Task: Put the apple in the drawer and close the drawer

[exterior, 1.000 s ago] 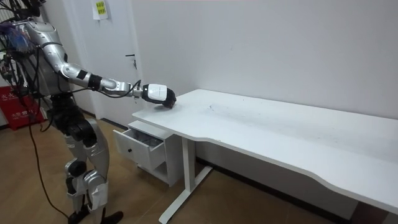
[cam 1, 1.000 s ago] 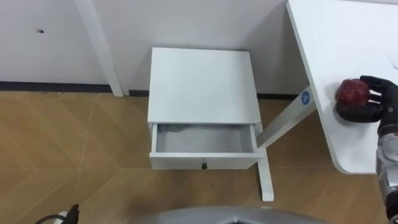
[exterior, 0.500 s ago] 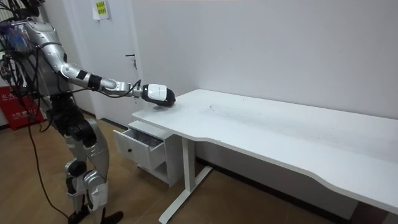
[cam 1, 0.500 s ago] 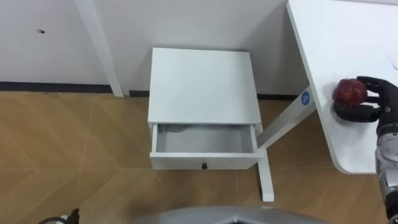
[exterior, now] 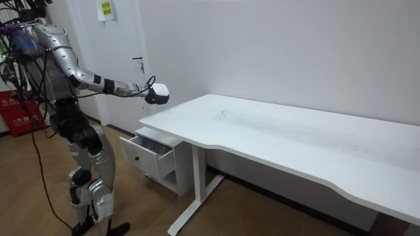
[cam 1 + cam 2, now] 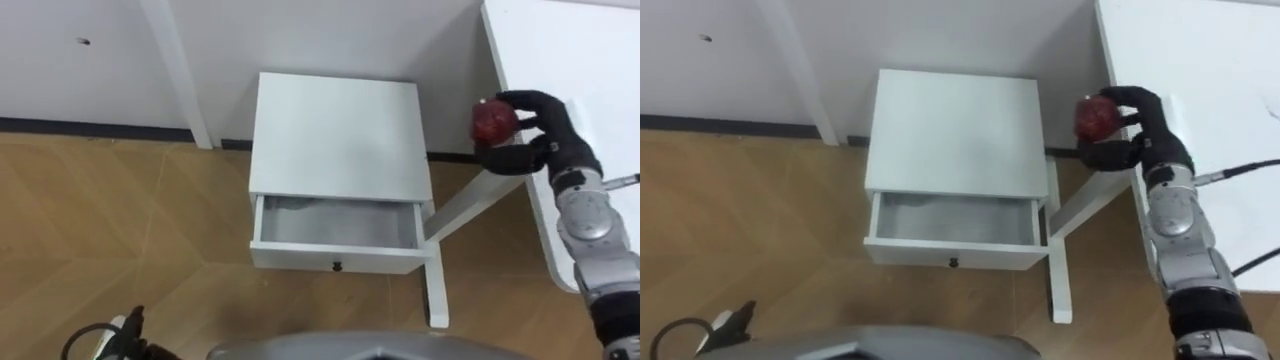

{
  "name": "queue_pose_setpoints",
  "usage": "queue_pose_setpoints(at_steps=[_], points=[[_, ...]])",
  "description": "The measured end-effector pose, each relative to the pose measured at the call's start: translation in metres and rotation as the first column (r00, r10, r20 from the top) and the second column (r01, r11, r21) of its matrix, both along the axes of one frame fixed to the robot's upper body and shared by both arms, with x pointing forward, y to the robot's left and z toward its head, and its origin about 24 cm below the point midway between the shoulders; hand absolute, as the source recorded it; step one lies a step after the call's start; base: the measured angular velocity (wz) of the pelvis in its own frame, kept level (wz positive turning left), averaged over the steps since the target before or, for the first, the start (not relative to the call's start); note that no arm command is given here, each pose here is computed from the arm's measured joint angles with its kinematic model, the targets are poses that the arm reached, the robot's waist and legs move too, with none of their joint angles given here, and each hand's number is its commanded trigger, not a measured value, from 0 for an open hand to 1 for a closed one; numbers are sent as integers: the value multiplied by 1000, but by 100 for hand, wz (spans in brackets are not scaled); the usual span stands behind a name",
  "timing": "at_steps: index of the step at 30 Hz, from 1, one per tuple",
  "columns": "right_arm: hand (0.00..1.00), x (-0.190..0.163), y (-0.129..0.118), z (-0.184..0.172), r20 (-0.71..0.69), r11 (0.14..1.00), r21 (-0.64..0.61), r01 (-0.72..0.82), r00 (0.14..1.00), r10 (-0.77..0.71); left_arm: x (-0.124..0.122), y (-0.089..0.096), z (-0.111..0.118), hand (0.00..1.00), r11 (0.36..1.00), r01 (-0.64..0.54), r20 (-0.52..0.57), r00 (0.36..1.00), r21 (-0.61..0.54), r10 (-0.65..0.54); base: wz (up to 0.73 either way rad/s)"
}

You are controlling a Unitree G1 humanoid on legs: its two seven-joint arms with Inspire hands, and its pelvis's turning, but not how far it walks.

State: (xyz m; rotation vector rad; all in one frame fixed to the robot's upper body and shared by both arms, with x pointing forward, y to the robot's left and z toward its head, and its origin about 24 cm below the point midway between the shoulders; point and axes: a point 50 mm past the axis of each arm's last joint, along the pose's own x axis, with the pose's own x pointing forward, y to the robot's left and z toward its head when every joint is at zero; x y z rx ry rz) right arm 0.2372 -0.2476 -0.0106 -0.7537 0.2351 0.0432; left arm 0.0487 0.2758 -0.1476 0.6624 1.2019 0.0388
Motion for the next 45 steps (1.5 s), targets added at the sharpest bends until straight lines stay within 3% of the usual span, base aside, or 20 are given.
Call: queue_pose_setpoints(at_steps=[4, 11, 28, 29, 30, 45], points=[[100, 0, 31, 5, 10, 988, -17, -151, 988, 151, 0, -7, -2, 0, 999, 47, -17, 999, -15, -47, 10], [100, -6, 53, -8, -45, 974, 9, -227, 973, 228, -5, -12, -6, 0, 997, 66, -57, 996, -40, -68, 8], [100, -25, 70, -29, -176, 957, 52, -285, 941, 290, 1, -19, -8, 0, 995, 67, -63, 995, -75, -72, 3], [63, -26, 70, -31, -188, 957, 53, -285, 938, 290, 2, -19, -8, 0, 995, 67, -63, 995, -75, -72, 0], [0, -26, 70, -32, -192, 957, 52, -285, 938, 290, 2, -19, -8, 0, 995, 67, -61, 996, -75, -72, 0], [0, -38, 70, -52, -277, 960, 72, -270, 920, 279, 7, -26, -8, 0, 993, 87, -28, 996, -78, -89, 3]])
